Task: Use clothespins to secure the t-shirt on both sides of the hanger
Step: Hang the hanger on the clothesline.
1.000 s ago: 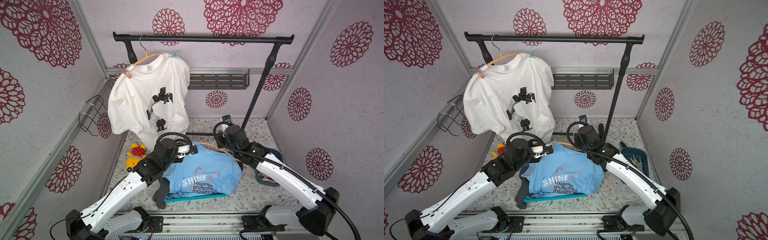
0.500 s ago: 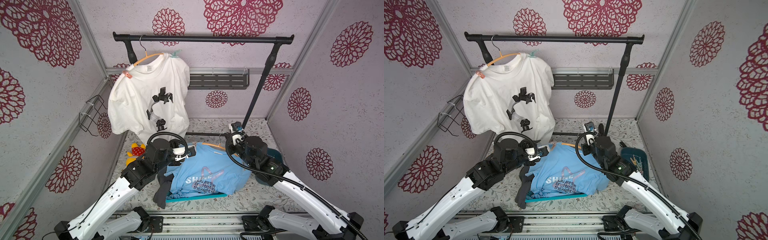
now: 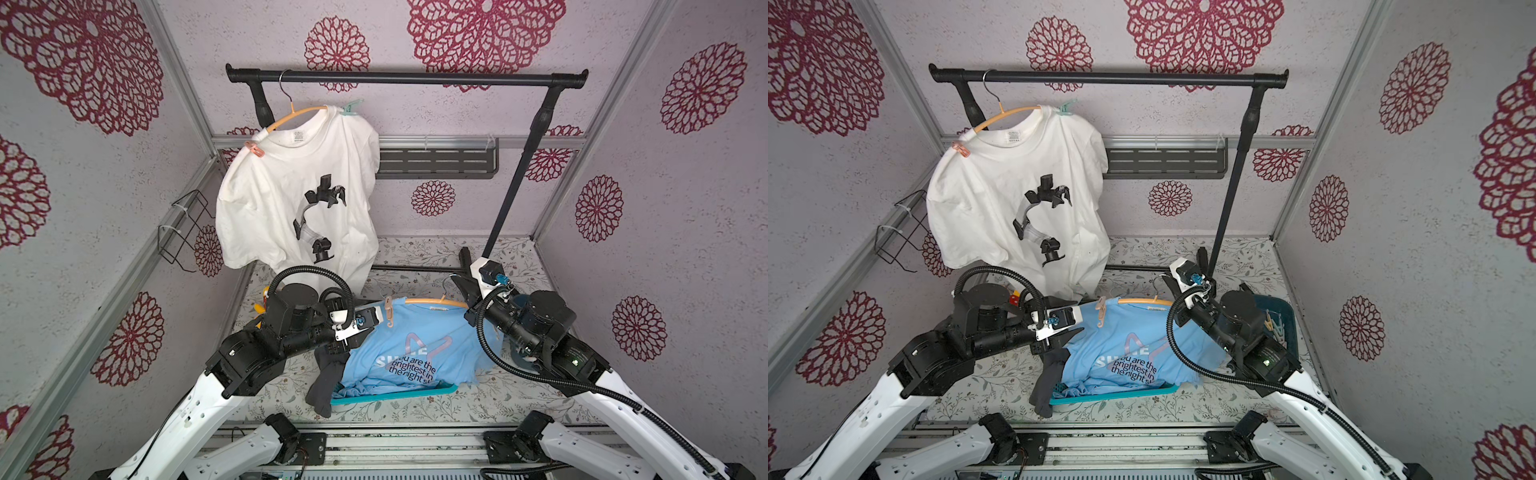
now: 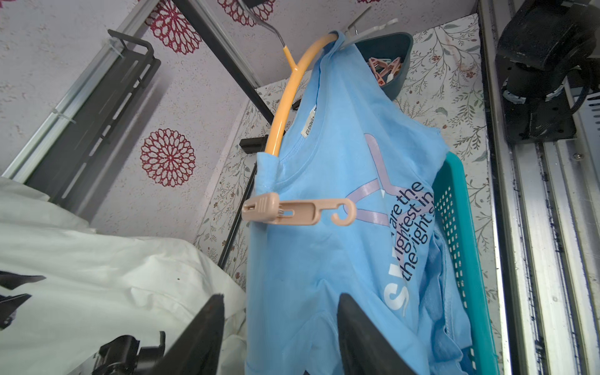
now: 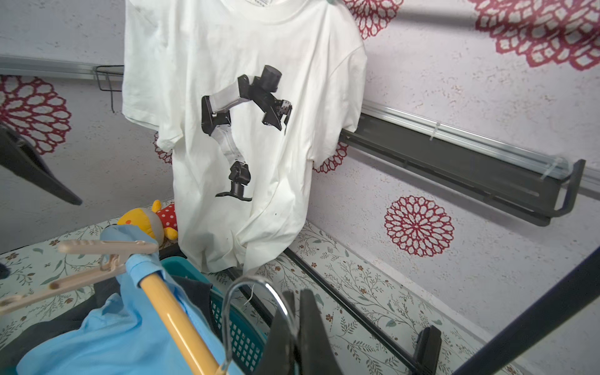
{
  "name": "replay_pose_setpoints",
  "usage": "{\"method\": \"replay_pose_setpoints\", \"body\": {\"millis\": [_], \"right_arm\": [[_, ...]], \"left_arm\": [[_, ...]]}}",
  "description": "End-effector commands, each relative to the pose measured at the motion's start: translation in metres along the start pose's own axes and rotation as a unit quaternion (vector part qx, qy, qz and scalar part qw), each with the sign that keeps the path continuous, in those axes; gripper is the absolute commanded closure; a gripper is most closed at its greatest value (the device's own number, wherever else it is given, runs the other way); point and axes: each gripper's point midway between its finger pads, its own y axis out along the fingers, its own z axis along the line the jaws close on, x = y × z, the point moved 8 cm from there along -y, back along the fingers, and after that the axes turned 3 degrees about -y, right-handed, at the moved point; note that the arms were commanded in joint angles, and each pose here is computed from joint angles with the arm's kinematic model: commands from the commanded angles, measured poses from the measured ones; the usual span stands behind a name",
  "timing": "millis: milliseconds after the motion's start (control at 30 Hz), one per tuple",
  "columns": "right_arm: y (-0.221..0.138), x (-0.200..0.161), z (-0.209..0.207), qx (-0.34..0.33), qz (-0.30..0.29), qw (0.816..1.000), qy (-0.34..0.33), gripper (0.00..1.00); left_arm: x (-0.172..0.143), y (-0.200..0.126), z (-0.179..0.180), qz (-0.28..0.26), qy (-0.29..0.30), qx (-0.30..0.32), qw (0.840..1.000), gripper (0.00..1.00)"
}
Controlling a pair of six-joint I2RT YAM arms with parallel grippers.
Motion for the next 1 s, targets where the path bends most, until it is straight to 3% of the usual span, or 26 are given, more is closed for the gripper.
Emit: {"method": "replay_pose_setpoints", "body": {"millis": [0,367,700,867,967], "right_arm": [[-0.016,0.038,-0.002,0.015,-0.095,0.995,-0.024,1.0],[-0.019,0.046,0.002,0.044,-0.127,0.991,-0.012,1.0],[-0.02,0.052,0.004,0.057,-0.146,0.988,0.0,1.0],[-0.012,0.055,-0.003,0.029,-0.138,0.99,0.03,1.0],[-0.006,0.059,-0.006,0.025,-0.128,0.99,0.054,1.0]], "left_arm": [[-0.004,0.003,-0.001,0.025,-0.027,-0.009,0.999,0.43],[-0.008,0.024,0.008,0.045,-0.068,0.001,0.997,0.51],[-0.008,0.025,0.009,0.04,-0.115,-0.036,0.992,0.73],[-0.004,0.016,0.004,0.023,-0.122,-0.057,0.991,0.85],[0.0,0.007,0.004,0.001,-0.131,-0.046,0.99,0.99]]}}
